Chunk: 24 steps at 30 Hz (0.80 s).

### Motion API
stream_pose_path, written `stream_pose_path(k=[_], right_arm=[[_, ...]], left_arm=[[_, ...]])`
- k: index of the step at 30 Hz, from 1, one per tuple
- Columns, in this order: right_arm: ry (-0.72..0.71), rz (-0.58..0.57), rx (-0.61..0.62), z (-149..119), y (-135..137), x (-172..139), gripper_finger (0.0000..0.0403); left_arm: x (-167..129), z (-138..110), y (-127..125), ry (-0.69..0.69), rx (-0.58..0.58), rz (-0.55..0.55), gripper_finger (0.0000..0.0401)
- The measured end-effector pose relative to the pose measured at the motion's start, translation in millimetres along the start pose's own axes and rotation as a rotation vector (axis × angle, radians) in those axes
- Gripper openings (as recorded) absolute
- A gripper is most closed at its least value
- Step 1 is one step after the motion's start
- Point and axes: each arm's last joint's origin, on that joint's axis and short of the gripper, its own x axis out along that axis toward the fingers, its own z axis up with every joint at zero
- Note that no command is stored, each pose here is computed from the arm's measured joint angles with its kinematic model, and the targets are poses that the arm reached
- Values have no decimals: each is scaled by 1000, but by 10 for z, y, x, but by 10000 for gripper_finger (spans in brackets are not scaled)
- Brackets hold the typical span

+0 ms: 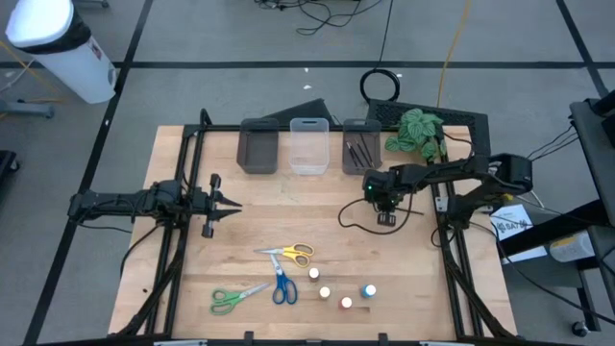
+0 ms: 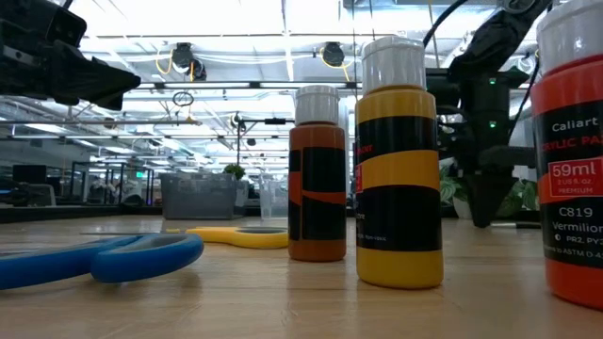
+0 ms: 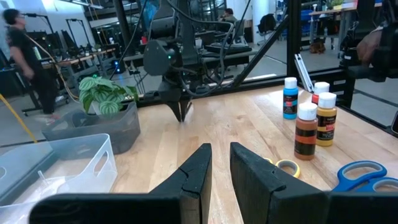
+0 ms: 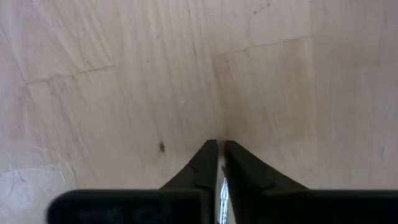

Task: Pick & Place Paint Supplies
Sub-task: Put the black paintbrush into the right black bin

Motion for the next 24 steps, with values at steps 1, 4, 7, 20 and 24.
stream_pose_path(k=[1, 4, 7, 20, 24], right_arm=[[3, 0, -1, 2, 0, 7, 8], [3, 0, -16, 4, 0, 10, 5], [-25, -7, -14, 10, -2, -15, 1], [-197, -115, 103, -2, 23, -603, 87], [-212, -109, 160, -23, 23, -634, 150]], left_arm=[[0, 0, 0, 0, 0, 0, 72], [0, -1, 0, 0, 0, 0, 72], [0, 0, 0, 0, 0, 0, 72], [0, -1, 0, 0, 0, 0, 72], [0, -1, 0, 0, 0, 0, 72]])
